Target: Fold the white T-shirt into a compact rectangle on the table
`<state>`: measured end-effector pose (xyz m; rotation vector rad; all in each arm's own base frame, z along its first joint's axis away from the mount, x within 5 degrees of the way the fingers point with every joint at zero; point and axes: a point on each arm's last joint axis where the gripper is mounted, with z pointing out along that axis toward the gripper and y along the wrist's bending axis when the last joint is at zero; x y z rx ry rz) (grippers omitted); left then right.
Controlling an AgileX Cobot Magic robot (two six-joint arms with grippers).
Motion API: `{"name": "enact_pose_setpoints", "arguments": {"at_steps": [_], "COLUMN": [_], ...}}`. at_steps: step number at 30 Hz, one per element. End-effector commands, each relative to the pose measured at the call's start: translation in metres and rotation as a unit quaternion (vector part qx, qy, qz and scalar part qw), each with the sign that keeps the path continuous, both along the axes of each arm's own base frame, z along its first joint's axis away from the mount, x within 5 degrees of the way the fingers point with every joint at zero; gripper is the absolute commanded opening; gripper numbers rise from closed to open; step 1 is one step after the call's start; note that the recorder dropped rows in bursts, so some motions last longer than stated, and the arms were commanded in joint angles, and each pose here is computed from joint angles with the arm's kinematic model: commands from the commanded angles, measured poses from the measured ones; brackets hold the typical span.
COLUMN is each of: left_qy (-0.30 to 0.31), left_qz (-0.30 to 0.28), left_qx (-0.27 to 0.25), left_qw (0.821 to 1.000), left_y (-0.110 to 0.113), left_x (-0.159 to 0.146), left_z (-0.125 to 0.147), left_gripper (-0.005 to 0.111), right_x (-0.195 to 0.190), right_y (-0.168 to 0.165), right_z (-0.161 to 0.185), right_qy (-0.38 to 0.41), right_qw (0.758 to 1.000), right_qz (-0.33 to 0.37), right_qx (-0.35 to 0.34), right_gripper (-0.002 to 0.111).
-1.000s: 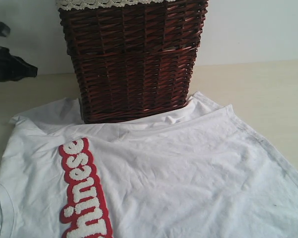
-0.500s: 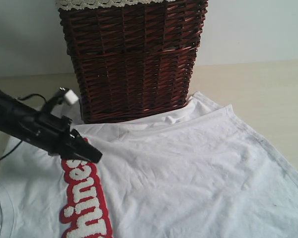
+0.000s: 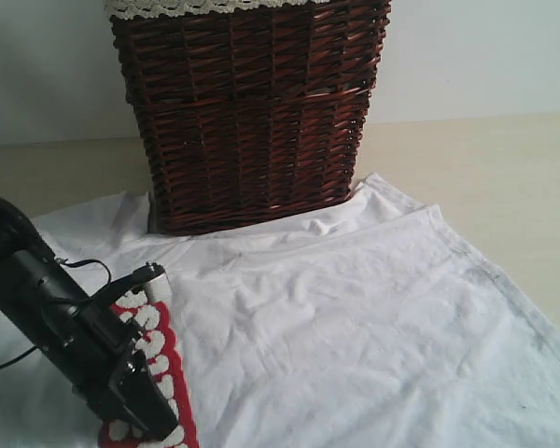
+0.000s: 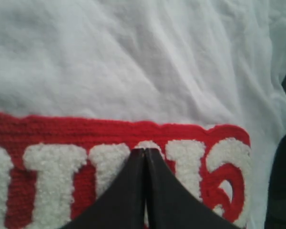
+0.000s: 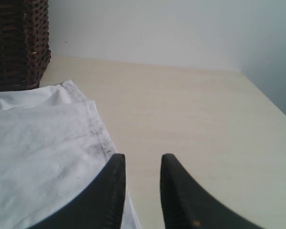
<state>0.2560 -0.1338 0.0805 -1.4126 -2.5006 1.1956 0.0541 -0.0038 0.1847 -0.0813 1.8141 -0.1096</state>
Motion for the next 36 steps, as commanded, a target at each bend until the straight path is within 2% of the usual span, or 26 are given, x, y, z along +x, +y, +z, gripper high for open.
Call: {"name": "enact_pose_setpoints", "arguments": {"at_steps": [1, 7, 13, 18, 22, 27, 36], "left_qy": [0.009, -0.018, -0.076, -0.176, -0.209, -0.228, -0.226], "left_qz": [-0.04, -0.011, 0.031, 0.068, 0.078, 0.041, -0.046], "left_qx": [0.034, 0.01, -0.031, -0.005, -0.006, 0.003, -0.002], "left_qw": [0.999, 1.0, 0.996, 0.982, 0.975, 0.973, 0.973], "left_y": [0.009, 0.004, -0.008, -0.016, -0.023, -0.041, -0.086], "left_x": [-0.017, -0.008, 0.02, 0.059, 0.088, 0.105, 0.08], "left_z": [-0.009, 0.008, 0.037, 0.037, 0.036, 0.023, 0.001], "left_gripper": [0.0, 0.0, 0.0, 0.0, 0.0, 0.0, 0.0], "right_x": [0.0, 0.0, 0.0, 0.0, 0.0, 0.0, 0.0], "right_y": [0.0, 0.0, 0.0, 0.0, 0.0, 0.0, 0.0], "right_z": [-0.001, -0.001, -0.001, -0.001, -0.001, -0.001, -0.001], "right_qy": [-0.004, -0.004, -0.004, -0.004, -0.004, -0.004, -0.004], "right_qw": [1.0, 1.0, 1.0, 1.0, 1.0, 1.0, 1.0], "right_qz": [-0.001, -0.001, -0.001, -0.001, -0.001, -0.001, -0.001], "right_qx": [-0.005, -0.005, -0.005, -0.005, -0.005, -0.005, -0.005], "right_gripper": [0.027, 0.027, 0.027, 0.027, 0.027, 0.027, 0.027]}}
